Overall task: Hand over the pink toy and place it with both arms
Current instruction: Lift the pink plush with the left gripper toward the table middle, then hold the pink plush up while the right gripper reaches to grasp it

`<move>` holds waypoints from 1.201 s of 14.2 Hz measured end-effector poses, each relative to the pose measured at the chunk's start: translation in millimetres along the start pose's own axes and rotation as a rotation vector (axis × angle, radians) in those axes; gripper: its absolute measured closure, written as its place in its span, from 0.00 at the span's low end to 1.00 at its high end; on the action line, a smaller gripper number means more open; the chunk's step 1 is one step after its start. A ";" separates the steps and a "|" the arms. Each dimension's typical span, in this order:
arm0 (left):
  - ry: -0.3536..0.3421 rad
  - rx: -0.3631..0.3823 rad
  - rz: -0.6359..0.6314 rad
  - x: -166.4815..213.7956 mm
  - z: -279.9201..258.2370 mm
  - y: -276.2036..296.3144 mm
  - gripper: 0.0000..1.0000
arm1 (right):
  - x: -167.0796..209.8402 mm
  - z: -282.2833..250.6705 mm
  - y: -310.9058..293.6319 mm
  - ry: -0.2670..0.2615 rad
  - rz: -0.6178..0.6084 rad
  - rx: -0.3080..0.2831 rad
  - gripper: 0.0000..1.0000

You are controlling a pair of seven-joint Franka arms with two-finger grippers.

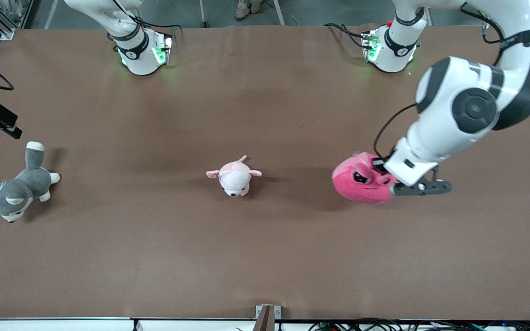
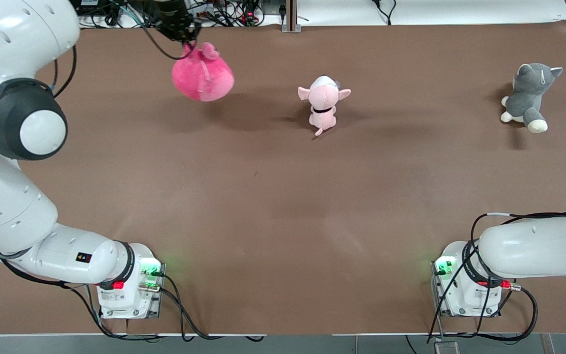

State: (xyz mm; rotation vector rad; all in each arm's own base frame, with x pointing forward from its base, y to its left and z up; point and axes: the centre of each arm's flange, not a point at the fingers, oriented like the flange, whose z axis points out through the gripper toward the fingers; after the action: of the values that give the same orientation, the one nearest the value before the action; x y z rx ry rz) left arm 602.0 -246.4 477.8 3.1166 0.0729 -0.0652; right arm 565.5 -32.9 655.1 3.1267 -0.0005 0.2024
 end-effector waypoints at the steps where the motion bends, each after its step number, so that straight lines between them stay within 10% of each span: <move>1: 0.006 -0.005 -0.007 -10.8 -7.2 24.4 0.89 | 0.0 0.0 -0.5 0.000 -0.001 0.000 0.00; 10: 0.100 -0.162 -0.076 -120.2 -45.1 241.2 0.89 | 6.7 13.4 -35.3 -0.018 -0.056 0.008 0.00; 17: 0.100 -0.349 -0.223 -160.4 -56.9 299.9 0.89 | 9.6 28.1 -33.4 -0.056 -0.047 0.029 0.00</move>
State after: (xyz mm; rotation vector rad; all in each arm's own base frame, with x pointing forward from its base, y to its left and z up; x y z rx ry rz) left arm 458.5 -552.0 548.1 2.7484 0.3881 0.0901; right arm 578.6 0.2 628.1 3.1557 0.0754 0.1153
